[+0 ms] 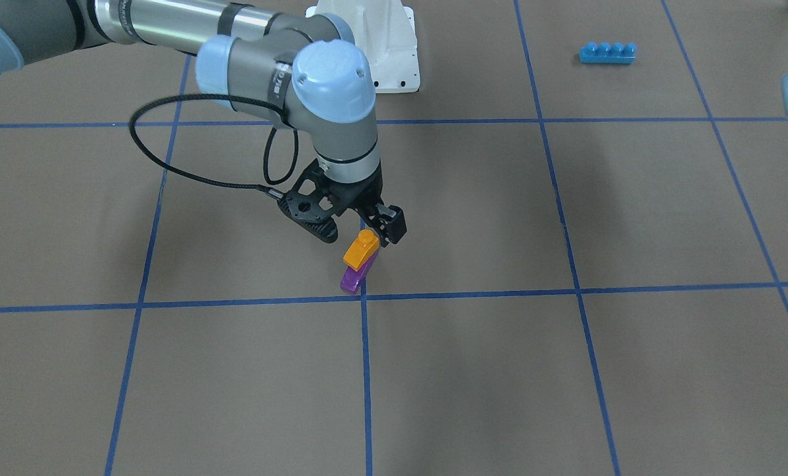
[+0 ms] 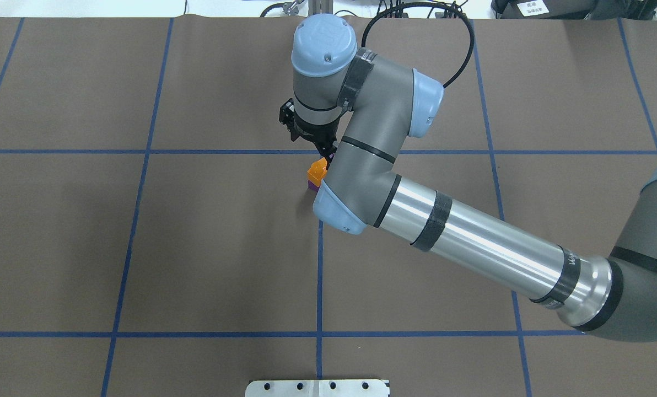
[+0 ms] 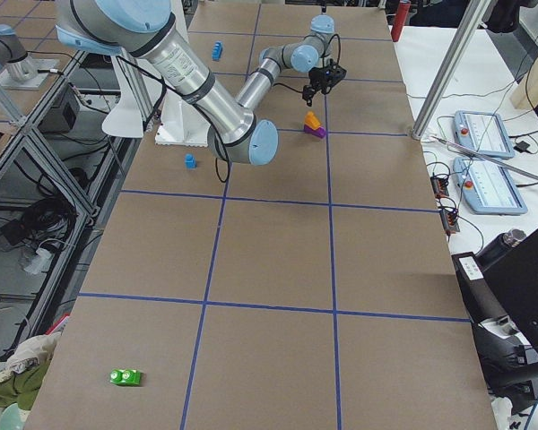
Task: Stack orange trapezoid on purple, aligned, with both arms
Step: 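Open the right gripper and lift it away from the stack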
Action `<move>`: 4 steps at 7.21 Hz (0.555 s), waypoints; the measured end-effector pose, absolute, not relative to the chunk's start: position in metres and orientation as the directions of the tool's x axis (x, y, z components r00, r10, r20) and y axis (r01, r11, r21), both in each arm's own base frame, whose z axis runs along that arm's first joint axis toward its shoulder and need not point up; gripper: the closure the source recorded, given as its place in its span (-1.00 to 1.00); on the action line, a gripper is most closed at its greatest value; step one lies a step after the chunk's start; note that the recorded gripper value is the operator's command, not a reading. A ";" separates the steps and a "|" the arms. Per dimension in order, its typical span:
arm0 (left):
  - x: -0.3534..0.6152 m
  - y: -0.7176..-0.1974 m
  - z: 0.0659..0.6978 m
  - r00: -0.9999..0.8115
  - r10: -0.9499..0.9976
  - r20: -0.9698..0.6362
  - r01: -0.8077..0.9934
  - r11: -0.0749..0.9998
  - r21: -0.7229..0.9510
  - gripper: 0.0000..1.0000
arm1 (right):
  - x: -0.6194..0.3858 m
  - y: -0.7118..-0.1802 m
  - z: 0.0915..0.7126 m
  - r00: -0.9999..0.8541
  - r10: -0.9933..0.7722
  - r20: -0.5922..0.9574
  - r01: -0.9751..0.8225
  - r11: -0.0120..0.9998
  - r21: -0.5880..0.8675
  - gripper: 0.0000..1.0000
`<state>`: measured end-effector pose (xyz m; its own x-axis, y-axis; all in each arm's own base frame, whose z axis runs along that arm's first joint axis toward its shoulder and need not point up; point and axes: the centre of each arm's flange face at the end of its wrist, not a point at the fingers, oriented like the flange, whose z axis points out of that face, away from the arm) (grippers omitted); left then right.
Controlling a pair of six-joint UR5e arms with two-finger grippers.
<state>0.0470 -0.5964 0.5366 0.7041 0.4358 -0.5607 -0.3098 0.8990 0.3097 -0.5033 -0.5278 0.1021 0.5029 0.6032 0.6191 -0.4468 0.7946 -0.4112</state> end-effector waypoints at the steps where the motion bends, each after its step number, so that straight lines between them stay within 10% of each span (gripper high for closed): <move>1: 0.046 -0.593 0.540 0.705 0.432 -0.562 -0.310 0.901 0.304 -1.00 | -0.458 -0.520 0.108 0.564 0.518 0.643 -0.407 0.852 -0.329 -1.00; 4: 0.043 -0.584 0.556 0.704 0.416 -0.576 -0.309 0.909 0.279 -1.00 | -0.304 -0.549 0.238 0.735 0.191 0.651 -0.178 0.980 -0.086 -1.00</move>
<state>0.0431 -0.5840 0.5555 0.7035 0.4161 -0.5761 -0.3089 0.9091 0.2794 -0.3039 -0.5493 0.2377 0.7351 0.1909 0.6505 -0.1781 0.9802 -0.0864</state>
